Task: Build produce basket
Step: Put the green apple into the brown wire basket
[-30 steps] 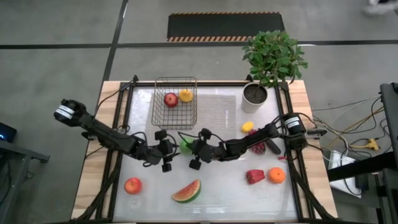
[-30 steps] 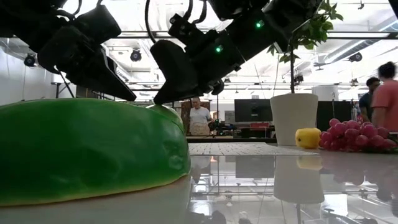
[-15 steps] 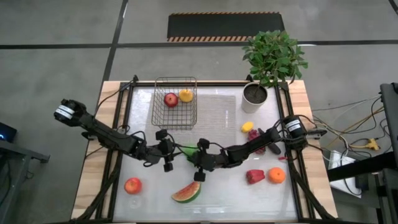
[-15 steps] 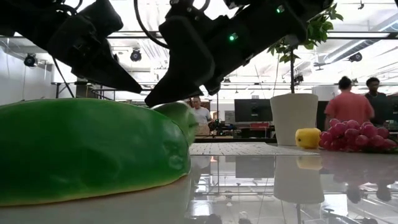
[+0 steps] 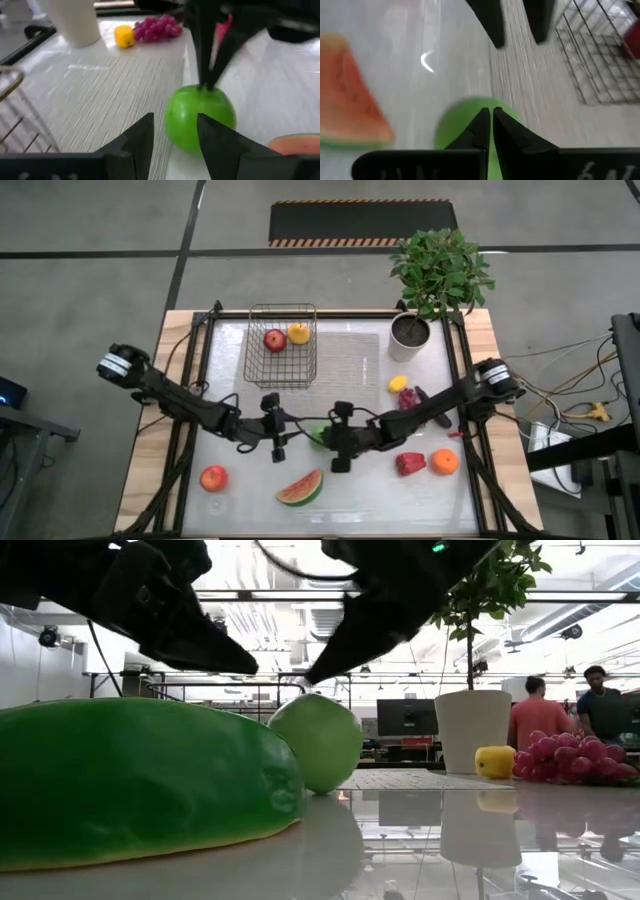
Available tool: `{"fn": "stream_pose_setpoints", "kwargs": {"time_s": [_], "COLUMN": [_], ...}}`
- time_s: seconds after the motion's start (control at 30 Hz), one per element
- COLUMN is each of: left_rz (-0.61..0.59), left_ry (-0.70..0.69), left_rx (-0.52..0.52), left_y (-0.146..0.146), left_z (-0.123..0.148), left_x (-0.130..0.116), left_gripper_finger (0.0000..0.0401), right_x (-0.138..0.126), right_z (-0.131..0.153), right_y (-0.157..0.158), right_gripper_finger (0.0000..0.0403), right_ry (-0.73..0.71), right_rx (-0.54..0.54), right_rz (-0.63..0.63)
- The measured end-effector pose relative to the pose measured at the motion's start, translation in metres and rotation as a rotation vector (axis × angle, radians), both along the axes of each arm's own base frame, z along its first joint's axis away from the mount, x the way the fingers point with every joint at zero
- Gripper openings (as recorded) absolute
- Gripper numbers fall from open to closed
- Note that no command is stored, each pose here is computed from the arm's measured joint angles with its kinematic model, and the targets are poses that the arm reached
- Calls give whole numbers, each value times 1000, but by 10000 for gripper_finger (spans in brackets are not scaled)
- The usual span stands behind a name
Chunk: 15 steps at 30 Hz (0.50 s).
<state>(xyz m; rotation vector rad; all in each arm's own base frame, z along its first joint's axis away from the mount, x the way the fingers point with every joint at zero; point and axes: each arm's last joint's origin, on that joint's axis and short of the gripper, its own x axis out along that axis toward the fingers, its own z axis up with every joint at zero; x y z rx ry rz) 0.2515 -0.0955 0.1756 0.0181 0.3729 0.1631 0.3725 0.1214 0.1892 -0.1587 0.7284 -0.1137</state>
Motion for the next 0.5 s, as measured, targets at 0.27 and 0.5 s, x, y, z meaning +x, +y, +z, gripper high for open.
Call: {"fn": "stream_pose_setpoints", "kwargs": {"time_s": [0.27, 0.5], "left_rz": [-60, -45], "left_ry": [41, 78], "left_rx": [43, 55], "left_y": [-8, -4], "left_z": [-10, -20], "left_x": [19, 22], "left_gripper_finger": [140, 146], "right_x": [-33, -35], "right_z": [5, -1], "right_y": [-1, -7], "right_gripper_finger": [23, 145], "right_ry": [30, 19], "right_rx": [82, 142], "right_rz": [3, -22]}}
